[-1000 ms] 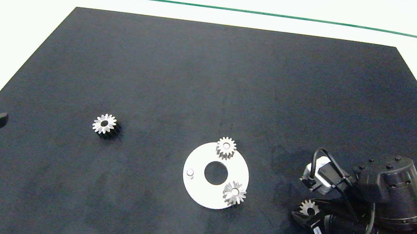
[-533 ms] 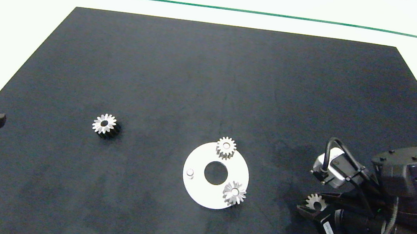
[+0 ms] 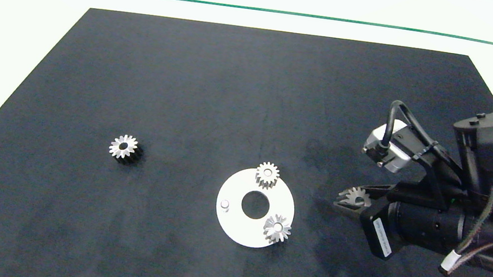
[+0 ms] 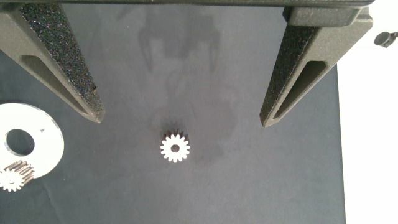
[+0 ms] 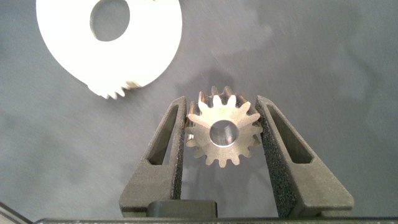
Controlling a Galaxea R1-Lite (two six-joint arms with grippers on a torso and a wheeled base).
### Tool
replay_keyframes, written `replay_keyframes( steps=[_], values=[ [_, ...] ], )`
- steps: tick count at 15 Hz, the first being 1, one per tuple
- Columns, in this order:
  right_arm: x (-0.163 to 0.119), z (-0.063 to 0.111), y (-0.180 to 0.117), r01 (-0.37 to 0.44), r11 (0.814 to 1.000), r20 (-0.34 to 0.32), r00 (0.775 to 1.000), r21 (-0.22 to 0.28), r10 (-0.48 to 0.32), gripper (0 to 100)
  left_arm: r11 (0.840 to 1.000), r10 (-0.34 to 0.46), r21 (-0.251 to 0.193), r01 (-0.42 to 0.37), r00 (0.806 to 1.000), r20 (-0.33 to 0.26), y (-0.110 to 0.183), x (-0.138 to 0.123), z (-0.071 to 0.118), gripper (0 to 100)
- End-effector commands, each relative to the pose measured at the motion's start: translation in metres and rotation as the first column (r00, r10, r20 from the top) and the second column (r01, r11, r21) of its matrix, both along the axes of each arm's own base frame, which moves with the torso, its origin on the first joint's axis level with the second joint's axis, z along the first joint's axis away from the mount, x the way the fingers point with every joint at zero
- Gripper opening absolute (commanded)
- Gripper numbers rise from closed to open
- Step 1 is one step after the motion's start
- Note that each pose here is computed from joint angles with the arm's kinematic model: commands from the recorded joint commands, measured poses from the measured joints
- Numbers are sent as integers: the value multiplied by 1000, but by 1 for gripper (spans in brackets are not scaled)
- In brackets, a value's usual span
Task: Remove an incorrectly installed larger gear and replace it with the correct smaller gear
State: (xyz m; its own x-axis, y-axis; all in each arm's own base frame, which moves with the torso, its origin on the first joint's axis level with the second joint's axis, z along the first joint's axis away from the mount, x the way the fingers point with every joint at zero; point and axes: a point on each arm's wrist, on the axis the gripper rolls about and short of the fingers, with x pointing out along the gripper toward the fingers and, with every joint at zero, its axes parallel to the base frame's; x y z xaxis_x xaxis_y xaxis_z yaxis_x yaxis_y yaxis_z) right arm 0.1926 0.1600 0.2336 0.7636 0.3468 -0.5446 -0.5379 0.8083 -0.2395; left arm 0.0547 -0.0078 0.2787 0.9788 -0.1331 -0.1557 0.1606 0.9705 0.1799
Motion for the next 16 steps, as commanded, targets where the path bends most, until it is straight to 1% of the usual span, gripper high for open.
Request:
replay_keyframes(
  steps=[1,3,5,8,10,11,13,16],
  values=[
    [11,-3,28,-50,999,-12,999,-12,50,25,1000,0,2,0,1000,-1,1,-4,-2,100],
    [13,-9,48,-93,995,-27,995,-25,93,25,1000,-1,2,1,1000,-4,1,-5,-3,100],
    [17,-10,67,-127,992,-27,992,-24,127,25,1000,-1,2,1,1000,-3,1,-6,-4,100],
    [23,-10,92,-162,987,-19,987,-17,162,25,1000,-4,1,4,1000,-1,1,-7,-4,100],
    [23,-6,101,-179,983,-33,983,-29,178,25,1000,-4,0,4,1000,-2,1,-7,-4,100],
    [24,-6,110,-194,980,-52,980,-43,191,25,1000,-7,-1,7,1000,-2,1,-7,-4,100],
    [25,-10,123,-213,976,-54,976,-46,211,25,1000,-6,0,6,1000,-6,1,-7,-5,100],
    [24,-21,137,-238,969,-73,970,-65,233,25,1000,-6,0,6,1000,-6,1,-8,-7,100]
  ],
)
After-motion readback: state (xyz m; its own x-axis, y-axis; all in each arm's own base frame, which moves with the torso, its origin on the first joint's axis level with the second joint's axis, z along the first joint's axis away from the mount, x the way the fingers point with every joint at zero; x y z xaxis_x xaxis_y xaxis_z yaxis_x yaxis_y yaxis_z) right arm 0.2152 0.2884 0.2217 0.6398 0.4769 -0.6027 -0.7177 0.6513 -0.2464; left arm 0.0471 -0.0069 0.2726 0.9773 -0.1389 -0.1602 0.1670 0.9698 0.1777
